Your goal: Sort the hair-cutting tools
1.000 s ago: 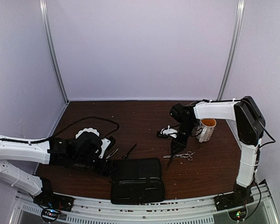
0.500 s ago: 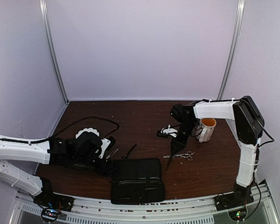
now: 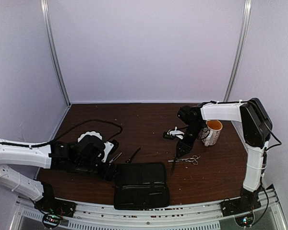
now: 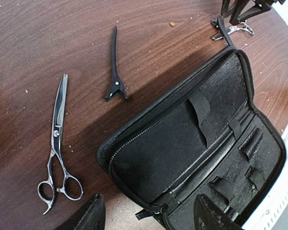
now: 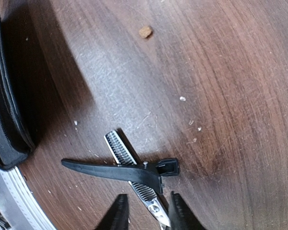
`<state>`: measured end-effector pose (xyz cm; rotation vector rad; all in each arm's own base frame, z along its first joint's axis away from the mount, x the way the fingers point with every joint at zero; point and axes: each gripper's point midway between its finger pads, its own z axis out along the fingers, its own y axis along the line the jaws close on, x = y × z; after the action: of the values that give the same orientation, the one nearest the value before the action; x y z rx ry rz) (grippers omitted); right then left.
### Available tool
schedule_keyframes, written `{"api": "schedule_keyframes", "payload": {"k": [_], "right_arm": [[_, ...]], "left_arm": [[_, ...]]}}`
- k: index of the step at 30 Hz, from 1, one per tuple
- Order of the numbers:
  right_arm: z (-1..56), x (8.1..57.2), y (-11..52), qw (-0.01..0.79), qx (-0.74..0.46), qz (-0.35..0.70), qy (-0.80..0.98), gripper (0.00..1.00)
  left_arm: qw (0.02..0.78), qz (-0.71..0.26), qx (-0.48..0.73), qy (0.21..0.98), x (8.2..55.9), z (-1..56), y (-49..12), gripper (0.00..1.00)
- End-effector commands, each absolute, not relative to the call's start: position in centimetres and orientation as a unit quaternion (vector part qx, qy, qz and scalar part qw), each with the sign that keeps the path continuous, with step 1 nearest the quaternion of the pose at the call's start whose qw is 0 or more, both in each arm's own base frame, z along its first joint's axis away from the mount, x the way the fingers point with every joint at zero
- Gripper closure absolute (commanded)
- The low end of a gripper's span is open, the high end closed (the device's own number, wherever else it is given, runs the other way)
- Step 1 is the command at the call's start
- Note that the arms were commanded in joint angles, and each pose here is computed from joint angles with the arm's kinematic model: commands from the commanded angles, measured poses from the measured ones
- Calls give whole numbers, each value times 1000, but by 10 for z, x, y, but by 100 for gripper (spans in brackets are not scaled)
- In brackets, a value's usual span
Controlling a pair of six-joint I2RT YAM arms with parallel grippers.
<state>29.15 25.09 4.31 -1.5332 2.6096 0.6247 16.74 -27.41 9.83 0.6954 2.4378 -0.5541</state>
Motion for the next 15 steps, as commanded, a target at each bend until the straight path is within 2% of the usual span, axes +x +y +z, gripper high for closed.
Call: {"api": "schedule_keyframes", "payload": {"k": [1,7,15], "right_arm": [[48,302,260,33,-492,214,843,65],[41,299,262,17,-491,224,842,66],[38,292,264,2,-494,242,835,79]], "left_arm": [[285,-234,250,895,170,109,-285,34],[285,-236,247,895,170,109,-285,34],[285,-237,249,895,170,109,-288,34]]}}
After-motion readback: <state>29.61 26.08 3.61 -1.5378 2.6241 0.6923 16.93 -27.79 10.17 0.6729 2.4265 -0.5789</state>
